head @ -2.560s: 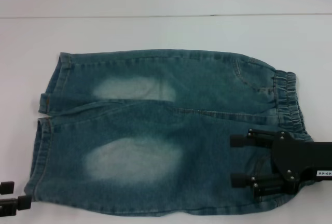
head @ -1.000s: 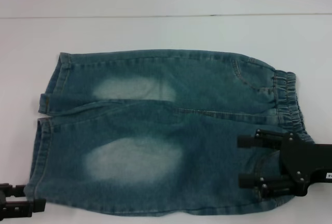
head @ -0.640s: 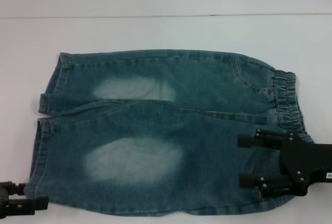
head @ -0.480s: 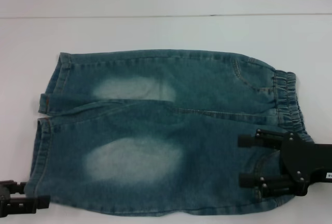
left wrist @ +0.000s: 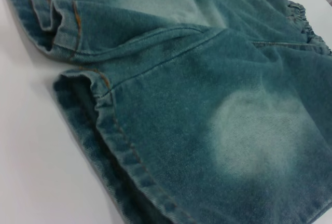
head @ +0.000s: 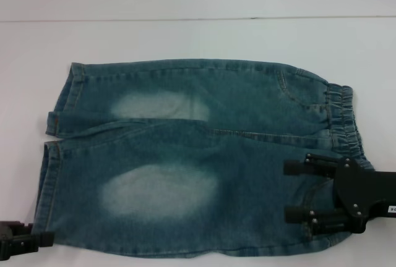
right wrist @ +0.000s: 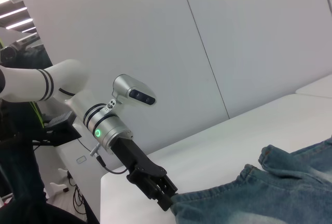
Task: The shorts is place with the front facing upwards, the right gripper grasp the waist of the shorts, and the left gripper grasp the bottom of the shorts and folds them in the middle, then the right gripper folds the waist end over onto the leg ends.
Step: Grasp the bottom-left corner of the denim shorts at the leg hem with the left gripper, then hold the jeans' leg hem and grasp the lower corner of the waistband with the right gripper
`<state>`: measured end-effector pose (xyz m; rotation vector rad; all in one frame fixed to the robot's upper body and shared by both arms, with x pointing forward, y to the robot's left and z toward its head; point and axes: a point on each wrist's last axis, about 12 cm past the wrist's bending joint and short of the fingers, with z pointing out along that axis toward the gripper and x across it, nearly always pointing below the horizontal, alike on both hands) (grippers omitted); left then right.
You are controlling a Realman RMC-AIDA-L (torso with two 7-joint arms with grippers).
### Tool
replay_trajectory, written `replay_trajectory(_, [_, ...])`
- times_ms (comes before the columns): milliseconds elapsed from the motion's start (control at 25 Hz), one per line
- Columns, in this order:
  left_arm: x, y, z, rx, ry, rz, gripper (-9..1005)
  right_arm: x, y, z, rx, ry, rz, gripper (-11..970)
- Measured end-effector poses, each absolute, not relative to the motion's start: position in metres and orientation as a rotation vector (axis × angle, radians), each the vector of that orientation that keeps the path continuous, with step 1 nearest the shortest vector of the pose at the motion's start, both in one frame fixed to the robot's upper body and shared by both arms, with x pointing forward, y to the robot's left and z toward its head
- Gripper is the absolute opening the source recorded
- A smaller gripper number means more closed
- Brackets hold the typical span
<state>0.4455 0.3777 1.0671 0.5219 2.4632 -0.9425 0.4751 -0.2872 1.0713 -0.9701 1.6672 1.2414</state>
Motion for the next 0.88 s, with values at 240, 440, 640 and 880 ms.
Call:
replay_trajectory(240, [0.445, 0.378, 1.067, 0.520, 2.465, -0.943, 372, 0.475, -0.286, 1.071, -0.971, 1.664, 1.241, 944])
replay_trajectory(440, [0.446, 0.378, 1.068, 0.518, 2.467, -0.942, 226, 0.474, -0.288, 1.071, -0.953, 1.667, 1.234, 944])
replay_trajectory(640, [0.446, 0.378, 1.070, 0.498, 2.466, -0.954, 92, 0.475, -0.300, 1.073, -0.863, 1.680, 1.199, 944])
replay_trajectory(880, [0.461, 0.370, 1.075, 0.486, 2.453, -0.974, -1, 0.490, -0.323, 1.086, -0.659, 1.782, 1.181, 945])
